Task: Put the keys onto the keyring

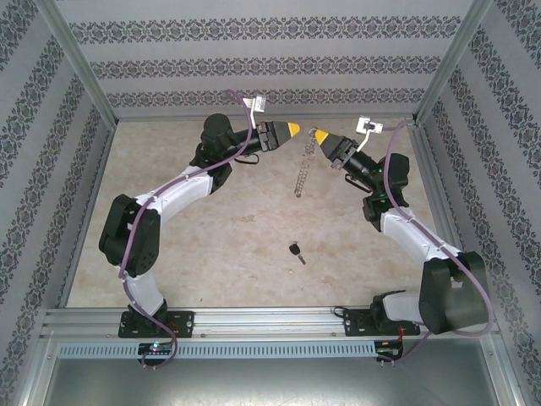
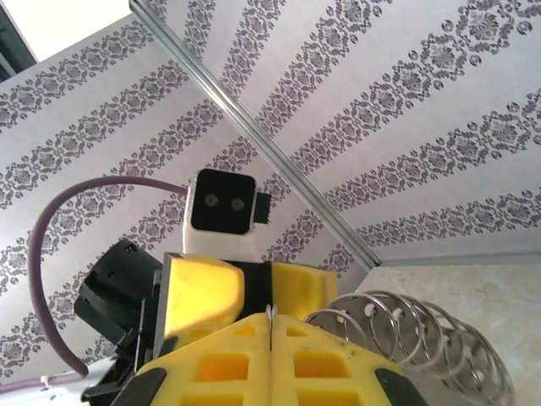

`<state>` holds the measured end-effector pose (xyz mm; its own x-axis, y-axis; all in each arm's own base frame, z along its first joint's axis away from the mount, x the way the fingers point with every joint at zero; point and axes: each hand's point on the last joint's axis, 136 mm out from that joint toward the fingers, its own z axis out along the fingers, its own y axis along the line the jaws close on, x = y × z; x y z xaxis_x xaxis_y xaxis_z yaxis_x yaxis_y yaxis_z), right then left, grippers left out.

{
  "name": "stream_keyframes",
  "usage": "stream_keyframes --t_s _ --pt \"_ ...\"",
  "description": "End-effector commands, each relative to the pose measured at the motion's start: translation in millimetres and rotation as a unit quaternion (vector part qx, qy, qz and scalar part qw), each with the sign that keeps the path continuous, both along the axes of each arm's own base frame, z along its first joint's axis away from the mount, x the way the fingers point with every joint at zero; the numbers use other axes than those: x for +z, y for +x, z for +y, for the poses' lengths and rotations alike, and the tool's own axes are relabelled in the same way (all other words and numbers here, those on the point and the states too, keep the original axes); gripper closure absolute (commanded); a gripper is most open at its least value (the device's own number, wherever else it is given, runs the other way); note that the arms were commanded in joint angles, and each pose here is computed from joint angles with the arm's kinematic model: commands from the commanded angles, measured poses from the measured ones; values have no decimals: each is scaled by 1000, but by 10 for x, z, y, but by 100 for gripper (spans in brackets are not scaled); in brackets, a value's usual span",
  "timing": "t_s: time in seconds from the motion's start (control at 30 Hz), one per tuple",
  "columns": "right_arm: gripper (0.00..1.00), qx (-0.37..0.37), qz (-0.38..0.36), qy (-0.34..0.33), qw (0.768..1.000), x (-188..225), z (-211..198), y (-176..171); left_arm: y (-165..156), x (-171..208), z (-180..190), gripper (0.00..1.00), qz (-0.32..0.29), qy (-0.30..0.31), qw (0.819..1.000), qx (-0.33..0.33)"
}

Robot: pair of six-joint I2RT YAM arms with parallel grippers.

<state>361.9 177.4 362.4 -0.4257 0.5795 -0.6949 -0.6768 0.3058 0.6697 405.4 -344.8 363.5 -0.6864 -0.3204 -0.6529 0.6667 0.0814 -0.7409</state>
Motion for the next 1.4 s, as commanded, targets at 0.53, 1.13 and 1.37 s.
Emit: stream_keyframes --t_s 0.53,1.13,1.37 --pt "100 -5 -49 36 998 355 113 66 -105 208 -107 61 -26 -47 998 -15" --pt "100 4 -42 42 998 305 160 96 -137 295 -182 72 -39 -61 997 -27" --pt "100 6 -37 42 998 271 168 97 -125 288 -191 87 -37 -64 997 -24"
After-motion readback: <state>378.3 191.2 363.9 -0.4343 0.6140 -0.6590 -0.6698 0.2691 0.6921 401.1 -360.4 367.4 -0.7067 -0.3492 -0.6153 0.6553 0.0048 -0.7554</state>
